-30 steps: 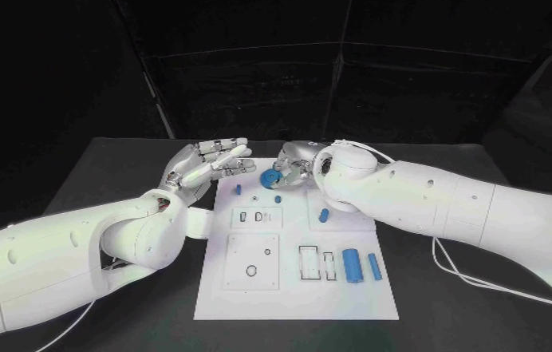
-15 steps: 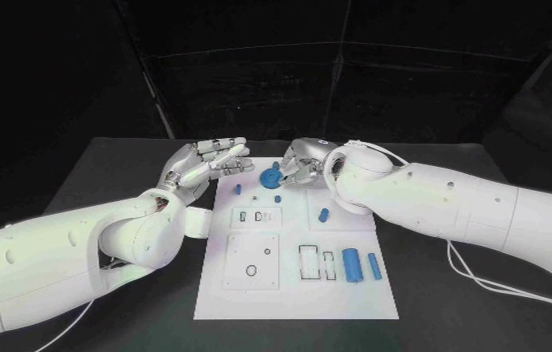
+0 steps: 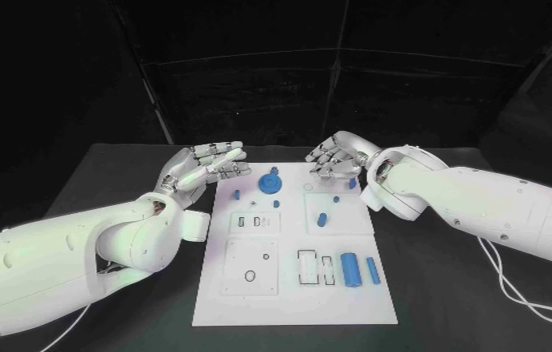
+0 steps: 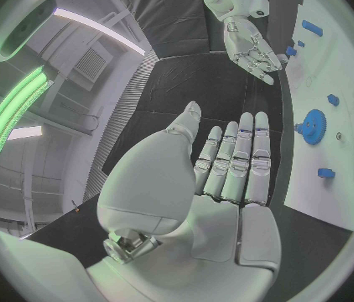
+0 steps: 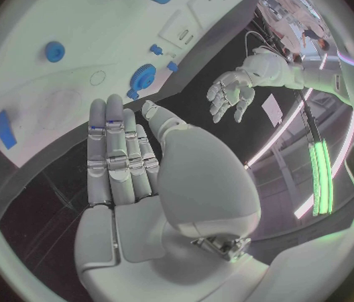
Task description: Assemble the parts on the task board
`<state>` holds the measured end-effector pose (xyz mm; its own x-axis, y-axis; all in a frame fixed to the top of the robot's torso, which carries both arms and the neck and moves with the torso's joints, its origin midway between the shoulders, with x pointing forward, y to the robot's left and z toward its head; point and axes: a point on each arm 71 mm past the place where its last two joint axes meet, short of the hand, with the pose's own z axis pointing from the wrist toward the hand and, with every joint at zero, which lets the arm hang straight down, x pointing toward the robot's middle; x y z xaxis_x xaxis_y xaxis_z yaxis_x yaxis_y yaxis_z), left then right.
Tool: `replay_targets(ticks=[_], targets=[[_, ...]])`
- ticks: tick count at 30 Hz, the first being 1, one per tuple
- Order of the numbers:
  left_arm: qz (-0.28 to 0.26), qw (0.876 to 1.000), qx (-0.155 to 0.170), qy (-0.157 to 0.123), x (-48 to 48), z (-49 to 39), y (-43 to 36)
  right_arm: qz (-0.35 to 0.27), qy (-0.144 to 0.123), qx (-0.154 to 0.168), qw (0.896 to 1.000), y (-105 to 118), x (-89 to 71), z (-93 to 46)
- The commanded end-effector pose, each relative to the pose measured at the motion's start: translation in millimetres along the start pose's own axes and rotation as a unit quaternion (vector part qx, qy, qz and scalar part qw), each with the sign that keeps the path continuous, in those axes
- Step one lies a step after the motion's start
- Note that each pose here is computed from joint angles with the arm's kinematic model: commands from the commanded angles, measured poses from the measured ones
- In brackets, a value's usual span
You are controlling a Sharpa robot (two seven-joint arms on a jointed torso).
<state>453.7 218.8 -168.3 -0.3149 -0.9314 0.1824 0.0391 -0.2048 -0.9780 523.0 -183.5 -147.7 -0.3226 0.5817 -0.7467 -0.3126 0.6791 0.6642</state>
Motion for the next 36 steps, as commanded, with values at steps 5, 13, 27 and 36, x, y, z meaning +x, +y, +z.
replay_targets(ticks=[5, 13, 27, 36], targets=[[-0.002, 1.0, 0.003, 0.005, 0.4, 1.4, -0.9, 0.16, 0.006, -0.033, 0.987, -4.4, -14.3, -15.3], [-0.002, 1.0, 0.002, 0.006, 0.7, 2.1, -0.5, 0.155, -0.079, 0.007, 0.985, -30.0, -43.1, -35.2], [-0.003, 1.0, 0.001, 0.009, 2.5, 4.0, 0.7, -0.012, -0.1, 0.042, 0.994, -50.6, -60.4, -48.0], [-0.004, 1.0, 0.0, 0.012, 4.4, 5.8, 1.9, -0.09, -0.068, 0.047, 0.993, -55.9, -55.9, -47.3]])
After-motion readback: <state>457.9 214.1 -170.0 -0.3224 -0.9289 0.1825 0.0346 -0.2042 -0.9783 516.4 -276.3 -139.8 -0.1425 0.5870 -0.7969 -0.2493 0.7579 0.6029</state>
